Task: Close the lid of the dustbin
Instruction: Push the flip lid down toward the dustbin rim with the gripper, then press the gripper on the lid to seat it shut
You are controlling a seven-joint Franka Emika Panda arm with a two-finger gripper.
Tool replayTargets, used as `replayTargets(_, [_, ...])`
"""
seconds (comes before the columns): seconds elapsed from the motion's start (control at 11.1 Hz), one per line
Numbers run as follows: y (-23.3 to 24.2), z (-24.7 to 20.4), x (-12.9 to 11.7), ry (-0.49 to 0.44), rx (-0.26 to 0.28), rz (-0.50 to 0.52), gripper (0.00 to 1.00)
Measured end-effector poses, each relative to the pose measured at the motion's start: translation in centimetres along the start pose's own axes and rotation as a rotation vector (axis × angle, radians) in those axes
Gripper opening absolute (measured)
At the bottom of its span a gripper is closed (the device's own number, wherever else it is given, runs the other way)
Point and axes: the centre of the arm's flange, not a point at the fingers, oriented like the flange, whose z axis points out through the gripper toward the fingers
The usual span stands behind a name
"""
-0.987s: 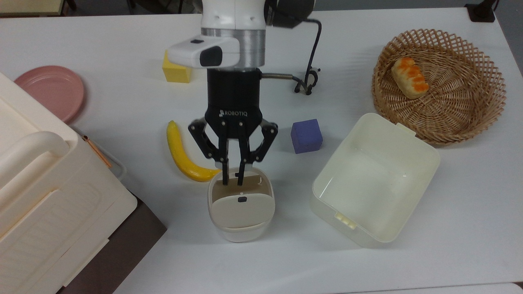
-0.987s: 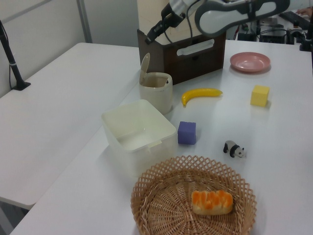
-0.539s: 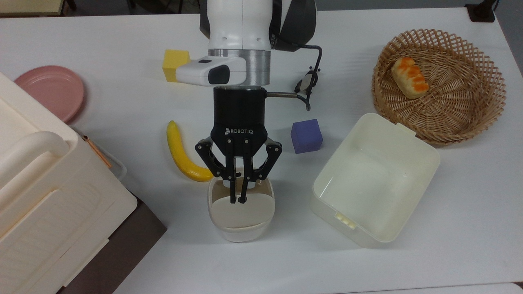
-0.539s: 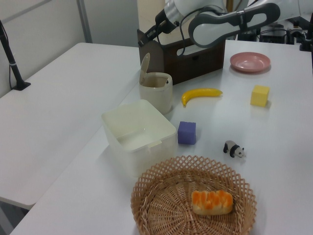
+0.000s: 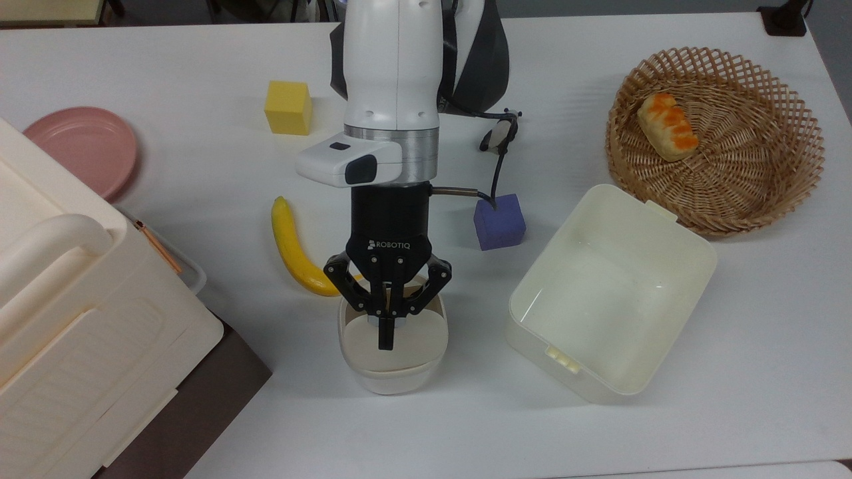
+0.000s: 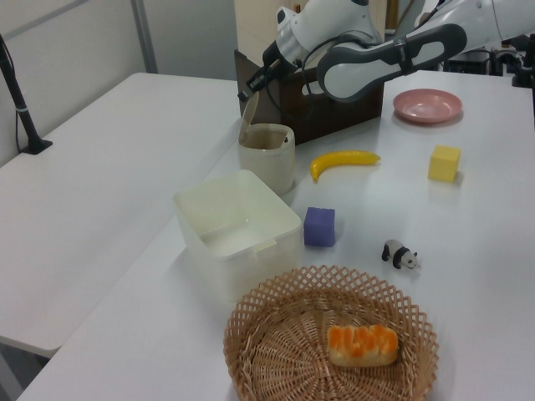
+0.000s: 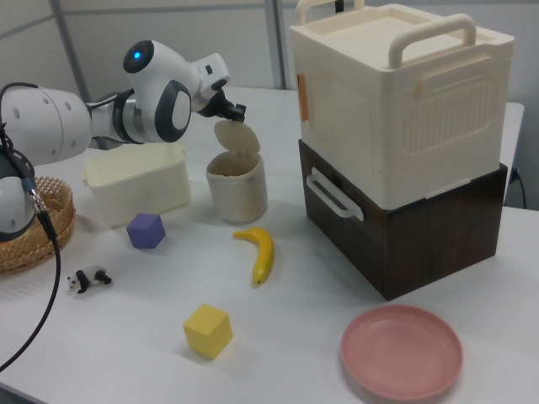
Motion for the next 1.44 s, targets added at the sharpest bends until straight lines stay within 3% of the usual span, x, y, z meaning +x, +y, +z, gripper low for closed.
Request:
replayTargets(0.27, [1.1,-0.4,-0.6,-0.051,-0.017,0.009,0.01])
replayTargets(0.81, [1.9,-0.3,-3.1,-0.263,-0.048,-0.007,0.01])
replayTargets(1.26, [1.7,1.0,-5.8,-0.328,-0.049,-0.026,0.01])
replayTargets(1.44, [1.7,1.0,-5.9,-0.329,-0.048,-0.03,0.01])
